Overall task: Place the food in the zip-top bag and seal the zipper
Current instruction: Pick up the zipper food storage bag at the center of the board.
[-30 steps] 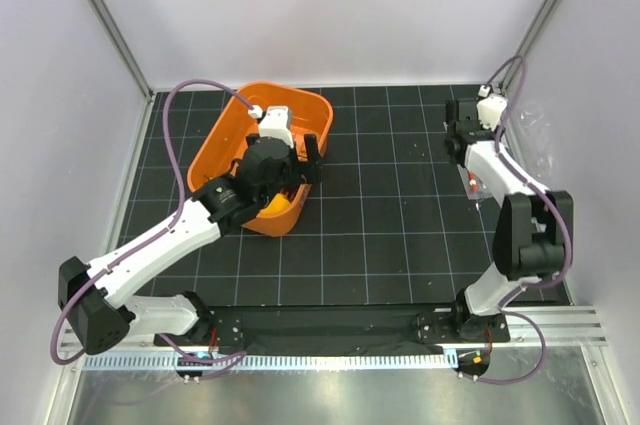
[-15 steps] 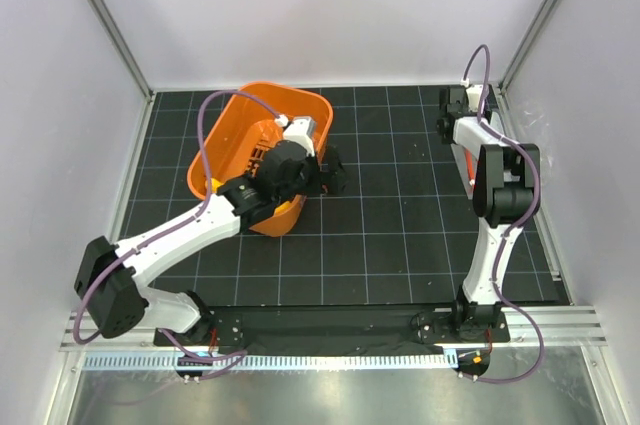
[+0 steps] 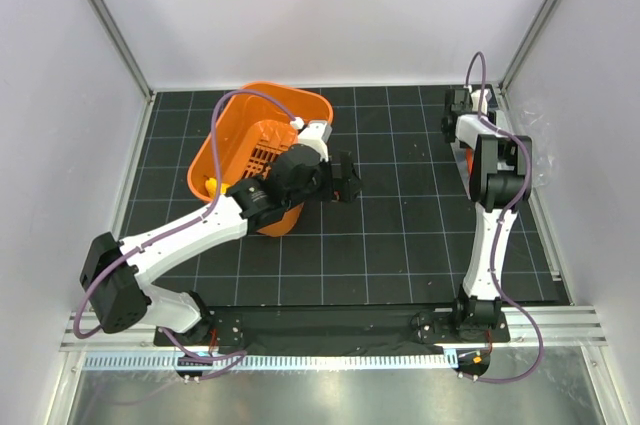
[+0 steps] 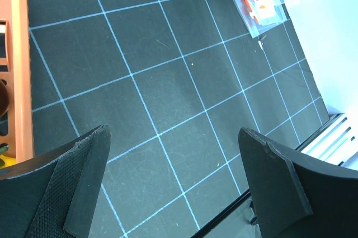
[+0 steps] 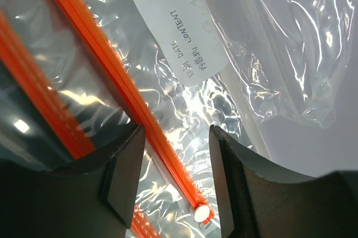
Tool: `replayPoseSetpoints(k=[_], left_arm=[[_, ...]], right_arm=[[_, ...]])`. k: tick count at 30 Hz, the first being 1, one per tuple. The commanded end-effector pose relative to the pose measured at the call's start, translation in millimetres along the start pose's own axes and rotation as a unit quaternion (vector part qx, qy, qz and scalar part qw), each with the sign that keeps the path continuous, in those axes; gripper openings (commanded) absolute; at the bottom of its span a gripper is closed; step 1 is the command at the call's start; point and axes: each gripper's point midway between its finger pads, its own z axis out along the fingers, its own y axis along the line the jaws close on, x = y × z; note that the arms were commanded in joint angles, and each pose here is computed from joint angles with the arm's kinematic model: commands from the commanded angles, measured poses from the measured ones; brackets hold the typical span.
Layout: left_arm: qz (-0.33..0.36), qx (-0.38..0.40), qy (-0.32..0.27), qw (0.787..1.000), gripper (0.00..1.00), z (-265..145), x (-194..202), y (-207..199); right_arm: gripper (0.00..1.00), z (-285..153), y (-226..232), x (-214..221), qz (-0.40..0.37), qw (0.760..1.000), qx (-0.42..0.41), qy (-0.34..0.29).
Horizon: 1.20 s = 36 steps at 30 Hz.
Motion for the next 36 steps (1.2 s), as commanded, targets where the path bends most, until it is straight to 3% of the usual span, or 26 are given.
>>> replayPoseSetpoints(k=[1,14,19,20,23,27,36], left_arm=[[-0.004,0.016,-0.038,0.999,1.0,-16,-27,-12],[0.0,0.021,-0.031,0.999,1.0,-14,-26,-15],[0.002,0.028,-0.034,0.999,1.0,-18,-27,-18],[0.004,0.026,-0.034,0.999,1.0,-19,-27,-16],[0.003,0.025,-0.036,0.999,1.0,-20,-28,-16],[0.005,0.026,-0.036,0.999,1.0,-20,-29,-17],[0.006,0.026,-0.035,0.999,1.0,-21,-29,-16]], right_arm=[[0.56,2,-13,-15,-0.012,0.999,0.042,-0.008],[0.37,12,-12,-3,-0.041,0.996,0.079,0.01],[0.04,10,-19,-6,-0.026,0.995,0.098,0.001],[0.01,9,-22,-6,-0.024,0.994,0.105,0.0],[0.01,2,-22,-8,0.004,0.996,0.086,-0.011],[0.01,-29,-40,-38,0.091,0.993,0.028,-0.077],[0.01,-73,-53,-54,0.152,0.975,-0.039,-0.154]])
